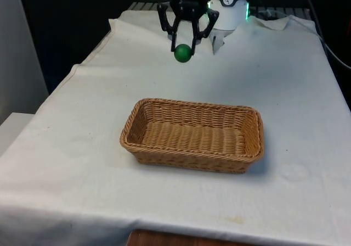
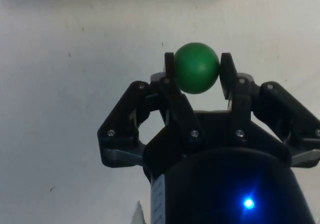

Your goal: Pick up the ball and place it into the basket.

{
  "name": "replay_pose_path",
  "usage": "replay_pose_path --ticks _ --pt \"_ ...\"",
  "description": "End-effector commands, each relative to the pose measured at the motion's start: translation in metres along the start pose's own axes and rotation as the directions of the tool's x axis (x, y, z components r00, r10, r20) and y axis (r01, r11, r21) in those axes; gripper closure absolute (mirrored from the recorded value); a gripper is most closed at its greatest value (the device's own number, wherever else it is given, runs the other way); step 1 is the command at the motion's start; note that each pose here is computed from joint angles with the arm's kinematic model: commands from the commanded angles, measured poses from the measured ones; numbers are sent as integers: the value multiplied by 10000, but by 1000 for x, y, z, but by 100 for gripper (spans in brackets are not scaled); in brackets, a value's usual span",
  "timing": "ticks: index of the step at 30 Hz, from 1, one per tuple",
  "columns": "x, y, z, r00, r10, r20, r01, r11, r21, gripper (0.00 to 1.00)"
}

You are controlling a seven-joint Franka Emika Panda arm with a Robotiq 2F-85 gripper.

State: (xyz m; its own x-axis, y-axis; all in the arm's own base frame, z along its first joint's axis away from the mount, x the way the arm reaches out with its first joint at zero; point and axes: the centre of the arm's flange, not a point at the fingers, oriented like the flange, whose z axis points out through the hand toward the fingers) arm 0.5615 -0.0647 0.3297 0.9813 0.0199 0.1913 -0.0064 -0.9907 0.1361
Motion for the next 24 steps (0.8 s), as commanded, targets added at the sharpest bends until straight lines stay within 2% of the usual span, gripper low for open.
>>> replay_pose_path --ticks 1,3,7,11,12,19,20,21,24 --pt "6 -6 2 10000 18 48 -18 10000 -26 100" --pt "6 -5 1 10000 2 -26 -2 10000 -37 100" --pt "22 -23 7 10000 -32 -23 32 9999 -110 100" --pt "33 -34 14 10000 -55 -48 54 9999 -163 100" --pt "31 -31 12 9999 -79 -117 77 9998 -187 100" --pt "58 -56 39 9999 -113 -39 112 9996 -277 100" --pt "58 -54 37 9999 -135 -101 131 9993 -356 100" --pt "60 -58 43 9999 -120 -27 119 9995 -280 100" --pt "68 -60 56 9999 -105 21 106 9994 -318 100"
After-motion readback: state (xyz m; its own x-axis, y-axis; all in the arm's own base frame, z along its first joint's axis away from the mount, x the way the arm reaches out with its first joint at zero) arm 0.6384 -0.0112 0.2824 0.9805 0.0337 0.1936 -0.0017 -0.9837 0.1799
